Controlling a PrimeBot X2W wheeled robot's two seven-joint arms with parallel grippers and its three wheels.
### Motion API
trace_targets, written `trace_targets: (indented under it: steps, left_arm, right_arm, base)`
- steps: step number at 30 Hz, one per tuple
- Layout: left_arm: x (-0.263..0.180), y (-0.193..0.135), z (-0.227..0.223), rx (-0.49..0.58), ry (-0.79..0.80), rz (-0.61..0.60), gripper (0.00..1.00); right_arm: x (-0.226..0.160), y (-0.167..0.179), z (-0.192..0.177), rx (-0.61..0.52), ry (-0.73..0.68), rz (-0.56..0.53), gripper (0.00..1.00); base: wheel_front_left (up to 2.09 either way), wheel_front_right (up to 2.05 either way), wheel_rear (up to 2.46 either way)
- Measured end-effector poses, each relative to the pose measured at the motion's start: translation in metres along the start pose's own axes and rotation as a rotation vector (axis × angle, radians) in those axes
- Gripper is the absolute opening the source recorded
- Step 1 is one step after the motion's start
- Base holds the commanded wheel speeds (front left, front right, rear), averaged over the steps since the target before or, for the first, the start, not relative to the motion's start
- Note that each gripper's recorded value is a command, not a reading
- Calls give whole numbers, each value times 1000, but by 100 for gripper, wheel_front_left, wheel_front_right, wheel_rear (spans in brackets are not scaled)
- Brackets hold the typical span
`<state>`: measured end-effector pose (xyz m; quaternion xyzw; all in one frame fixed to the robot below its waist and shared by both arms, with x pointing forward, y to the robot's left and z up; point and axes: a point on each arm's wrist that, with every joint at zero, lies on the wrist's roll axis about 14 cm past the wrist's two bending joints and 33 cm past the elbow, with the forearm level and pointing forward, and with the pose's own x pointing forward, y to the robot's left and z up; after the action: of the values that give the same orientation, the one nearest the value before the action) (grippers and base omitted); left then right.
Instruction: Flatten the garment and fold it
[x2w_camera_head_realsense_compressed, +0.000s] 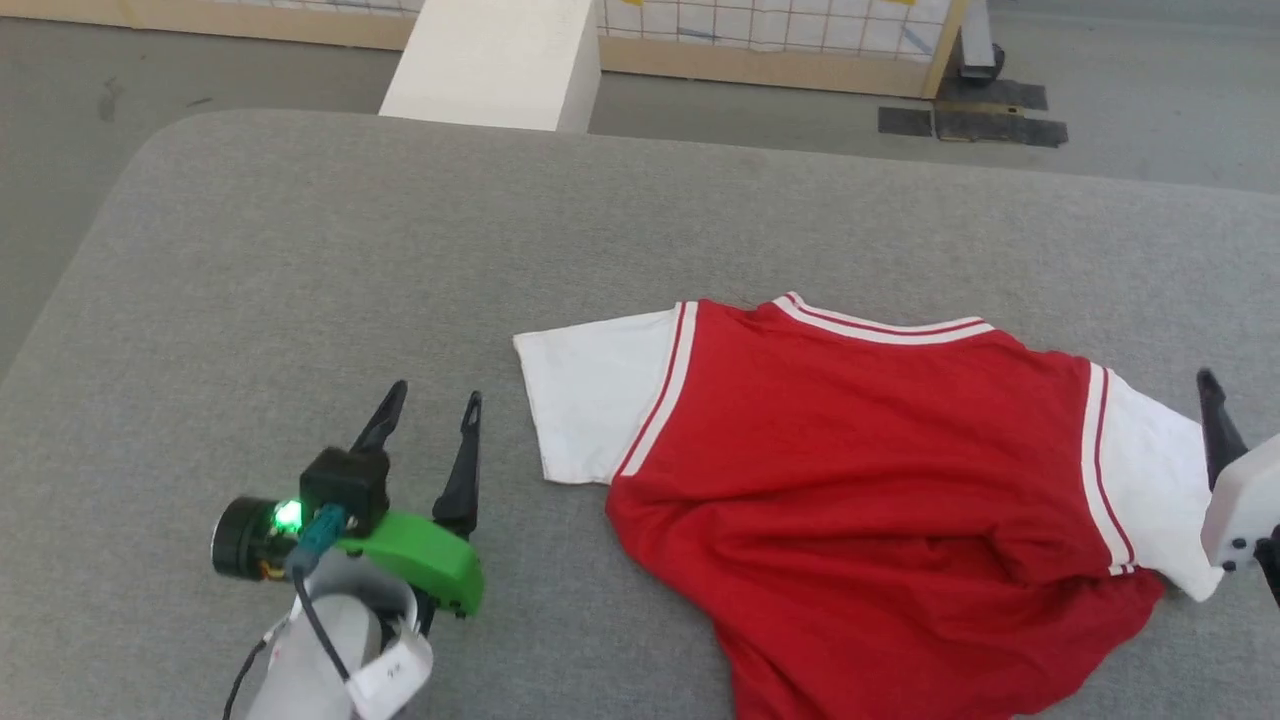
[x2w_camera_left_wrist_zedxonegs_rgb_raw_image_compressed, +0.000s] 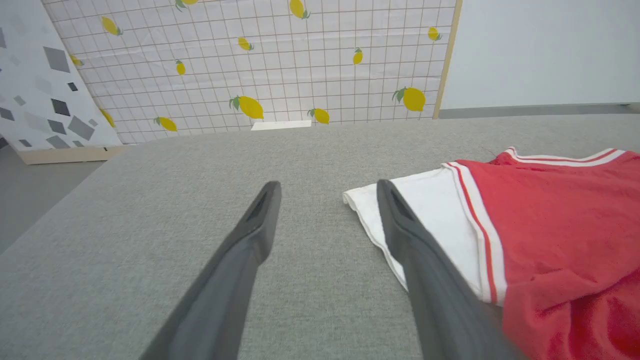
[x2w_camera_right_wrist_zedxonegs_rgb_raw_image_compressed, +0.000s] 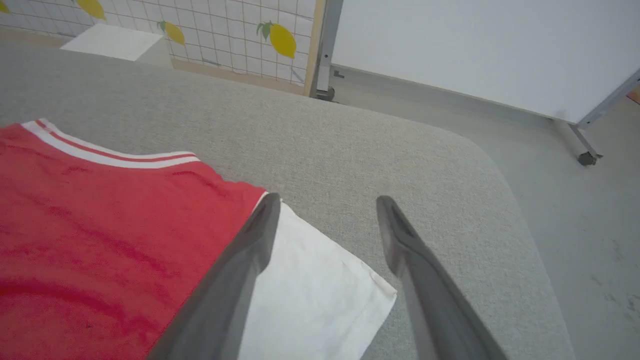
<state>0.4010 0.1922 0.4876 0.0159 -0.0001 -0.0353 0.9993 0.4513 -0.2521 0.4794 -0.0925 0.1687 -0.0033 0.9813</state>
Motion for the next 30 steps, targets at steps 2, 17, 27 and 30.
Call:
trace_targets:
  steps: [2, 17, 27, 30]
  left_arm:
    - [11, -5, -3, -3, 26, -34, 100]
    - [98, -34, -34, 151, 582, -364, 100]
    - [86, -27, -92, 209, 973, -444, 100]
    - [89, -25, -100, 196, 994, -446, 100]
  right_arm:
    - [-5, 2, 15, 16, -83, 2, 100]
    - [-23, 9, 32, 102, -266, -46, 100]
    - [-25, -1, 4, 118, -203, -103, 100]
    - [-26, -5, -3, 121, -186, -120, 100]
  base:
    - [0, 0, 0]
    - [0, 0, 0]
    - [0, 0, 0]
    - [0, 0, 0]
